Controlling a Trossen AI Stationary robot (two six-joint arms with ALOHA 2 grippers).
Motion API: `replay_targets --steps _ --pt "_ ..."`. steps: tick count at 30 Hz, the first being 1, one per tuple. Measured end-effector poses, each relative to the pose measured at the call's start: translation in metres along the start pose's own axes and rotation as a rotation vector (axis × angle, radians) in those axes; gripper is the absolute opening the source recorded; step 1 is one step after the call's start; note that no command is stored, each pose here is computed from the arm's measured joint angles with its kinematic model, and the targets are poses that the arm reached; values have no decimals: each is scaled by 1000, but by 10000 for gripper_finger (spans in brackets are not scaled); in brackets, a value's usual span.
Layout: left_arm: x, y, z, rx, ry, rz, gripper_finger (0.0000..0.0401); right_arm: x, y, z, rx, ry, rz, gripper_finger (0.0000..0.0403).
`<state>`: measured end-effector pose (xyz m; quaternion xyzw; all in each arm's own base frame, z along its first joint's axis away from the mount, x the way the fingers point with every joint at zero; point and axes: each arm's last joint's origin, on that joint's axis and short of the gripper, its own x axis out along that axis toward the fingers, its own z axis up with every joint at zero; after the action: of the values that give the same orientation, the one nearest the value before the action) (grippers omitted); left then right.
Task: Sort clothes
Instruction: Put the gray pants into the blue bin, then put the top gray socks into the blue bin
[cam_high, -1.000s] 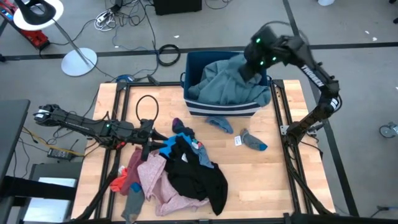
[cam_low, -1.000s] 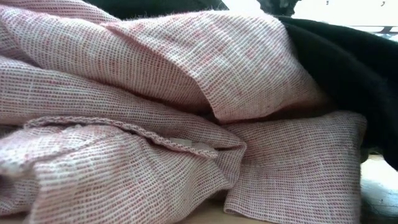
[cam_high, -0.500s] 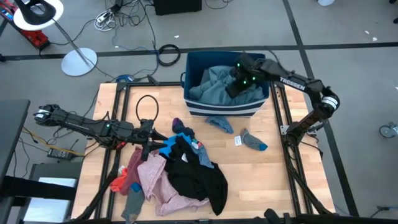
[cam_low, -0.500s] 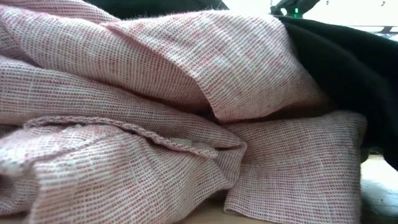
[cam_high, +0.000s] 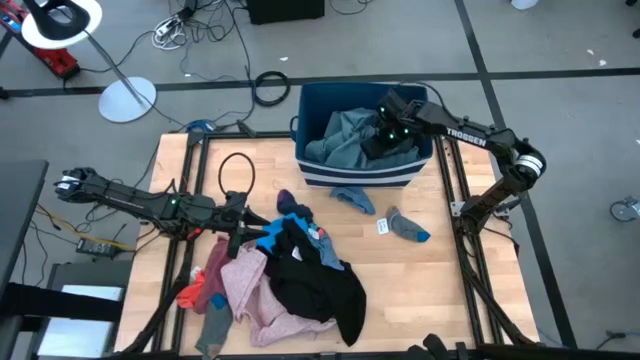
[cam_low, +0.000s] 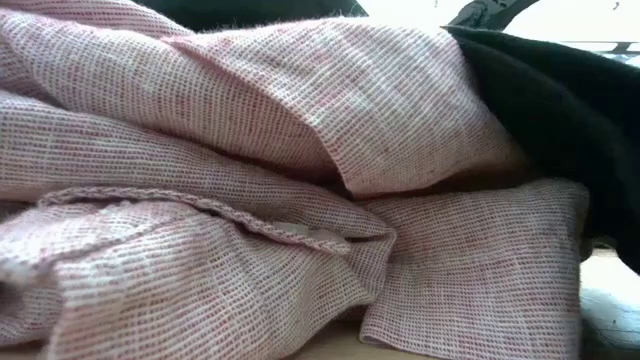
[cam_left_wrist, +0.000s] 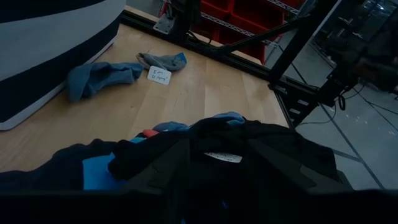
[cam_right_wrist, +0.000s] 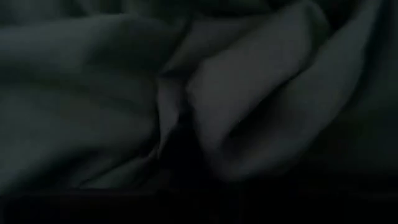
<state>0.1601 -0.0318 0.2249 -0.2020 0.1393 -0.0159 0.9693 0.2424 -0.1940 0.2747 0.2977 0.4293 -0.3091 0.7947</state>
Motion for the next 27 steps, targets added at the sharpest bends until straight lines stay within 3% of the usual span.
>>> replay_targets --steps 8,17,22,27 --pt "0 0 0 0 0 0 163 -56 12 24 -34 -8 11 209" --pt "0 0 1 -2 -8 -3 163 -133 24 31 -61 -2 16 230" --pt "0 -1 2 -1 -24 -11 163 -184 36 11 -59 -68 53 218" --pt "0 -1 2 5 -23 -10 163 -239 47 -34 -45 -200 83 196"
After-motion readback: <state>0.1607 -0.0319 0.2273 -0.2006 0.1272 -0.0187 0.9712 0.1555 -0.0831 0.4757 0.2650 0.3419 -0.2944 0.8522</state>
